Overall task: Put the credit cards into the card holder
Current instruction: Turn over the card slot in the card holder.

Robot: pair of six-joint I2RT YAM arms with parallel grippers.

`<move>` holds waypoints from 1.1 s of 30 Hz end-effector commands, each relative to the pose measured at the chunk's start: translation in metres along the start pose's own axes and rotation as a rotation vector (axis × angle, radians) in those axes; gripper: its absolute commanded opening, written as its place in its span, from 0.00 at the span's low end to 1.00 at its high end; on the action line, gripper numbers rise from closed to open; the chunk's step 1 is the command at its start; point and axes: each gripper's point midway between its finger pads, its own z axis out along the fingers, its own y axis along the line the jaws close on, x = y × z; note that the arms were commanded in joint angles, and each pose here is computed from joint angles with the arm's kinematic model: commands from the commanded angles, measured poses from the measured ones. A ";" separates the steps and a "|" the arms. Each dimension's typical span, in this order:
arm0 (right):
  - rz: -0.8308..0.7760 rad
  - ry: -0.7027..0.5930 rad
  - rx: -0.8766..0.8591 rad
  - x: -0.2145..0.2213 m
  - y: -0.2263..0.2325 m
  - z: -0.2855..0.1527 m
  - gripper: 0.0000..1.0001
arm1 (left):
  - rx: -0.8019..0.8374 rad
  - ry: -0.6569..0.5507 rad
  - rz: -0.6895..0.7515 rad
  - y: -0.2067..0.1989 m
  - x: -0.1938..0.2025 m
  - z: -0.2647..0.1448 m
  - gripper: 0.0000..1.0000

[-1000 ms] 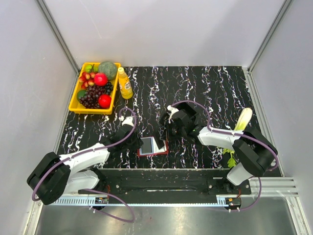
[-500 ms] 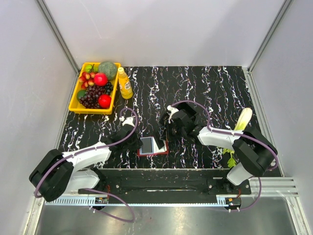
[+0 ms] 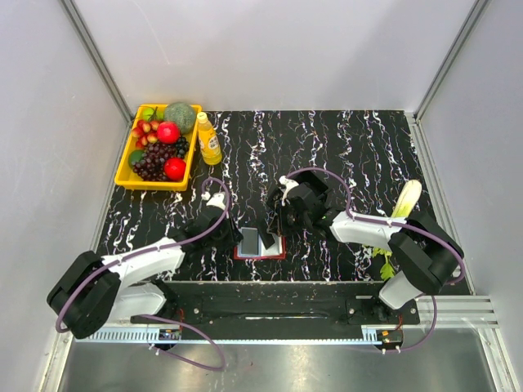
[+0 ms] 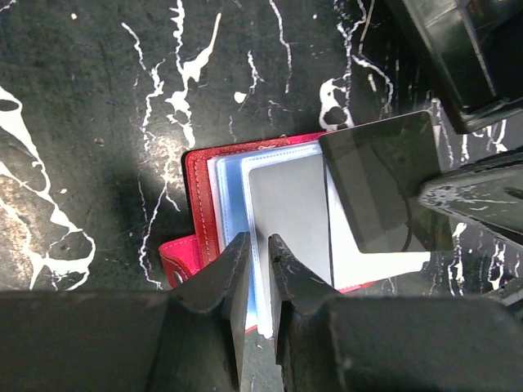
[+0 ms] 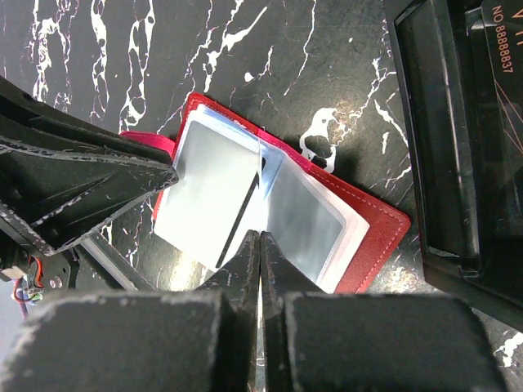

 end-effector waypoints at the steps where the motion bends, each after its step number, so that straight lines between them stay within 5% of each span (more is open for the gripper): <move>1: -0.023 -0.040 0.000 -0.008 0.003 0.001 0.00 | 0.121 -0.068 -0.005 -0.030 -0.023 -0.007 0.18; 33: -0.040 -0.288 0.108 -0.062 0.009 -0.079 0.00 | 0.400 -0.026 0.055 -0.101 -0.038 -0.012 0.16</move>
